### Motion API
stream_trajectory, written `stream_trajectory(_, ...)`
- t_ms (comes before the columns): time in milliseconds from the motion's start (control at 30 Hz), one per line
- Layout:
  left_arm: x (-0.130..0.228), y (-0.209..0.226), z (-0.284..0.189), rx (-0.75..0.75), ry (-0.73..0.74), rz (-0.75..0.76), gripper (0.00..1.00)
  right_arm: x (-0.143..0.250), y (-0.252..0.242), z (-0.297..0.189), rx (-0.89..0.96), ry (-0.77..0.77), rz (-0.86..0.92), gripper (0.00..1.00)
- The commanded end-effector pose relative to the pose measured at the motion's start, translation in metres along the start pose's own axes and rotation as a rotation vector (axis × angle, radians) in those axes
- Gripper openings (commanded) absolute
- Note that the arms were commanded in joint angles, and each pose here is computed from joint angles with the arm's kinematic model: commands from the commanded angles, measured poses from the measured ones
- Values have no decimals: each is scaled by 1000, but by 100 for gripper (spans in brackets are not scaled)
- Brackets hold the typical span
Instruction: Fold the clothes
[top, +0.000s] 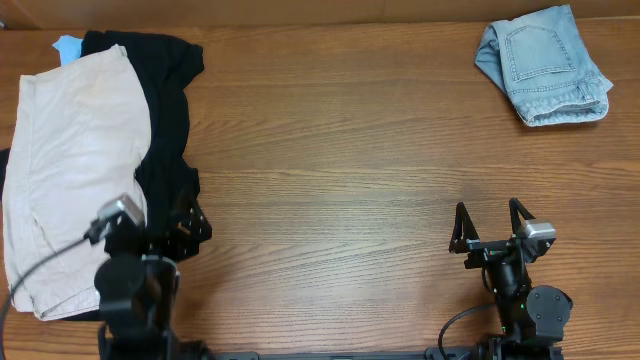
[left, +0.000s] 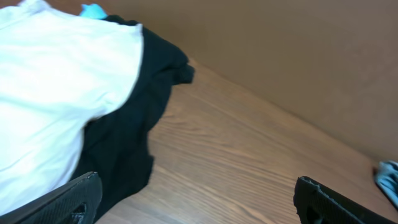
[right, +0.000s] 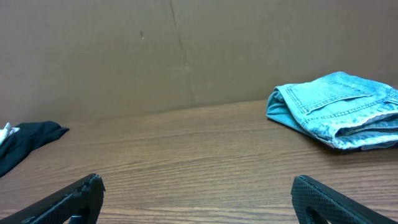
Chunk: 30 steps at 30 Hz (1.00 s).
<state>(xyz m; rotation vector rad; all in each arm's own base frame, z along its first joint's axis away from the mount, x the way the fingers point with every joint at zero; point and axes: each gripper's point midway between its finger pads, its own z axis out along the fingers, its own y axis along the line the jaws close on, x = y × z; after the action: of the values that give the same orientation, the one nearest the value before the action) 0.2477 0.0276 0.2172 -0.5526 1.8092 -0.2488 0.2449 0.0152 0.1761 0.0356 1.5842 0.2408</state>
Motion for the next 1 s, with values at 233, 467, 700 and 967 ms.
stream_trajectory(233, 16, 33, -9, 3, -170, -49, 100, 1, 0, 0, 0, -7, -2, 100)
stream_trajectory(467, 17, 38, 2, 26, -246, -44, 100, 1, 0, 0, 0, -6, -2, 100)
stream_trajectory(700, 29, 45, 15, 50, -294, -41, 100, 1, 0, 0, 0, -6, -2, 100)
stream_trajectory(967, 25, 52, 14, 14, -313, -37, 100, 1, 0, 0, 0, -6, -2, 100)
